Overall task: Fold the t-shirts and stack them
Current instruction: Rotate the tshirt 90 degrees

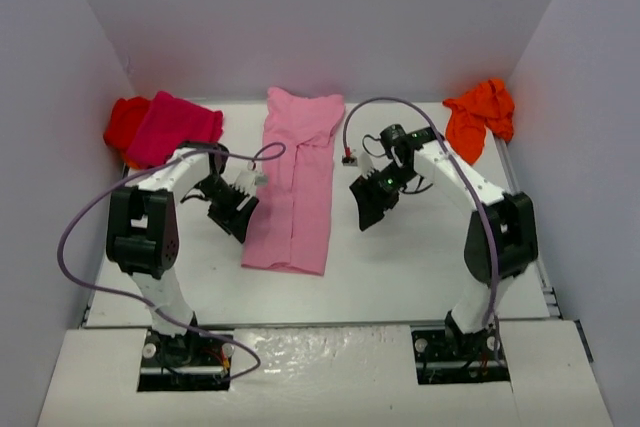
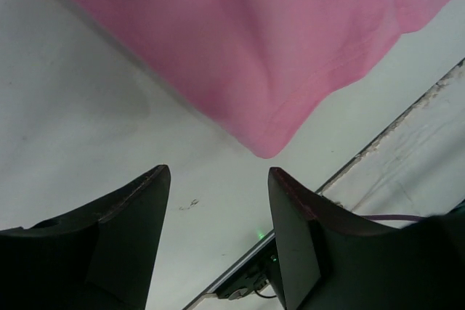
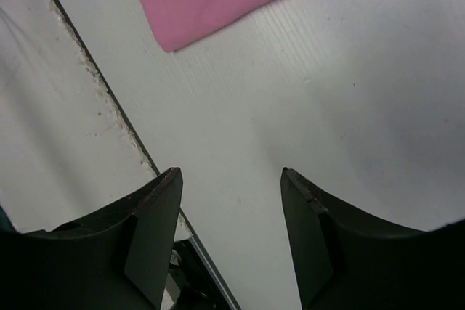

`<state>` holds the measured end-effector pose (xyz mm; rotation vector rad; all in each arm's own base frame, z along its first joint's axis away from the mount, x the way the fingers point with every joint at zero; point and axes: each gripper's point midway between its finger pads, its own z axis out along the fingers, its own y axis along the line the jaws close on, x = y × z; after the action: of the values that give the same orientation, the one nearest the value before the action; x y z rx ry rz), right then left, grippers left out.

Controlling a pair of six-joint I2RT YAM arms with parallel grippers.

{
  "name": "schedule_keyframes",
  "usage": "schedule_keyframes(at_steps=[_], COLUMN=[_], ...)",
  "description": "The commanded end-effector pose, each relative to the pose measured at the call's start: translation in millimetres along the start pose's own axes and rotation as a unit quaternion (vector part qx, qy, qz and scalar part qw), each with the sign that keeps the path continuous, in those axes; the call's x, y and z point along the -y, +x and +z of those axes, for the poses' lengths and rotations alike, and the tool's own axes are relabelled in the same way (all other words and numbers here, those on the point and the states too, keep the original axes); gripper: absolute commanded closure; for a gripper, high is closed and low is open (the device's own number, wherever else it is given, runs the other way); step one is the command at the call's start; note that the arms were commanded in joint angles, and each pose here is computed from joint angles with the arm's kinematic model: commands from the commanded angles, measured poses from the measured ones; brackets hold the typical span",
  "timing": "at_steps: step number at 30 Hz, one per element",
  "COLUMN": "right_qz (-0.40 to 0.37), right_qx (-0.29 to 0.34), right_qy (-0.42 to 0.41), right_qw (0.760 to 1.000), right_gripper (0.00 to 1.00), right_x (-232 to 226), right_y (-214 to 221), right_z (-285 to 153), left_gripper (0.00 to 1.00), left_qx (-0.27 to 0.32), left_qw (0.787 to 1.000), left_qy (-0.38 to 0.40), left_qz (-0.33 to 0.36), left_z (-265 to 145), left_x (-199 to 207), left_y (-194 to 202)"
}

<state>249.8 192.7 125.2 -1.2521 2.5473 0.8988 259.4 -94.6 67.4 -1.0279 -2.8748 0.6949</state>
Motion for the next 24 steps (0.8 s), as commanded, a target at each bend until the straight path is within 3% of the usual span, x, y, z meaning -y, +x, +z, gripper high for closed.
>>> schedule_keyframes(at_steps=[1,5,24], right_qz=[0.073,0.113,0.168], right_qx=[-0.010,-0.049,-0.155], right_qy=[-0.084,-0.115,-0.147], right_qw=[0.994,0.986,0.962], right_gripper=[0.47,0.51,0.49], right_x=[-3.9,1.0,-26.1], right_y=[-3.0,10.7,28.5], right_z=[30.3,63.3,169.1], left_gripper=[0.47,0.48,0.52], left_qx=[0.029,0.022,-0.047], left_qw=[0.997,0.995,0.988], left_qy=[0.065,0.086,0.105], left_qz=[-0.015,-0.044,-0.106], left_z=[-9.4,1.8,38.1], left_x=[28.1,22.4,3.0], left_y=[-9.9,-12.7,9.6])
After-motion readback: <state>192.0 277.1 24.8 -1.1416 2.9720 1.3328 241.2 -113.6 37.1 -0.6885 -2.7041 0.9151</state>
